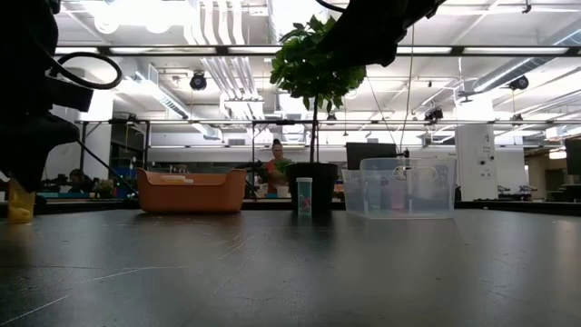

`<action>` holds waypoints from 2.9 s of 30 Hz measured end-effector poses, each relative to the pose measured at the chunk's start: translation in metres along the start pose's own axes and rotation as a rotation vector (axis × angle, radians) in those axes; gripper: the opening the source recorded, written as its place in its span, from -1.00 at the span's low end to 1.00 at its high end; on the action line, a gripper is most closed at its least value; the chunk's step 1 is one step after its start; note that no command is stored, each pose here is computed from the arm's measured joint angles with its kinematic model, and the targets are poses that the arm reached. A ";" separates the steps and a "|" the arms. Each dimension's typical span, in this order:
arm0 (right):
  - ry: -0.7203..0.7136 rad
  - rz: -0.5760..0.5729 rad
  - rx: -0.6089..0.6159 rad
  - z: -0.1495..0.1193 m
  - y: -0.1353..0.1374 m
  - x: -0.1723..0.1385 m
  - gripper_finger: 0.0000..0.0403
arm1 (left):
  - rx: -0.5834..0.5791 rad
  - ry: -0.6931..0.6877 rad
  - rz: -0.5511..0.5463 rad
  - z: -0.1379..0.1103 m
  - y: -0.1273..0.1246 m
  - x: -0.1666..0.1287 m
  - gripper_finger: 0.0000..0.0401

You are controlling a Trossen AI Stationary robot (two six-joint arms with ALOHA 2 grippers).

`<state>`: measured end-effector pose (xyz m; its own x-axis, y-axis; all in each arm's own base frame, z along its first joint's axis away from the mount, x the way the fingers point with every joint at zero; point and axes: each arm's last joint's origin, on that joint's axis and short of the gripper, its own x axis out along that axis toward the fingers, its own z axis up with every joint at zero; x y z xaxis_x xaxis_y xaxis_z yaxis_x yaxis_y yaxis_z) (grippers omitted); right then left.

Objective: Pick and place medicine bottles into bin by pill shape (circle, oval)
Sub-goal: Put the orange capsule pill bottle into the transparent bin

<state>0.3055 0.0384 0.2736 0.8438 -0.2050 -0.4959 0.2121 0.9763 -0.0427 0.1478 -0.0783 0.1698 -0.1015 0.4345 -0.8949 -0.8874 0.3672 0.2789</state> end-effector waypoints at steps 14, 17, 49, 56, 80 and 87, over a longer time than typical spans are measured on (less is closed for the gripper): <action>0.001 0.000 -0.001 0.000 0.000 0.000 0.47 | 0.015 -0.035 -0.042 0.000 -0.004 0.001 0.08; 0.001 0.000 -0.002 0.000 0.000 0.000 0.47 | 0.016 -0.035 -0.040 0.000 -0.004 0.001 -0.04; 0.212 -0.015 0.011 -0.017 -0.015 -0.059 0.47 | 0.420 -0.463 -0.663 0.086 -0.112 -0.071 -0.52; 0.239 0.011 -0.007 -0.033 -0.012 -0.071 0.47 | 0.641 -0.553 -0.637 0.121 -0.168 -0.083 -0.51; -0.009 0.171 -0.257 -0.075 0.033 -0.015 0.47 | 0.790 -0.831 -0.704 0.137 -0.192 -0.106 -0.51; -0.006 0.161 -0.251 -0.072 0.033 -0.011 0.24 | 0.785 -0.836 -0.707 0.137 -0.193 -0.106 -0.51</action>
<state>0.2677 0.0777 0.2148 0.8600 -0.0462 -0.5082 -0.0522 0.9827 -0.1777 0.3912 -0.0822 0.2588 0.8197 0.2216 -0.5283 -0.1162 0.9673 0.2254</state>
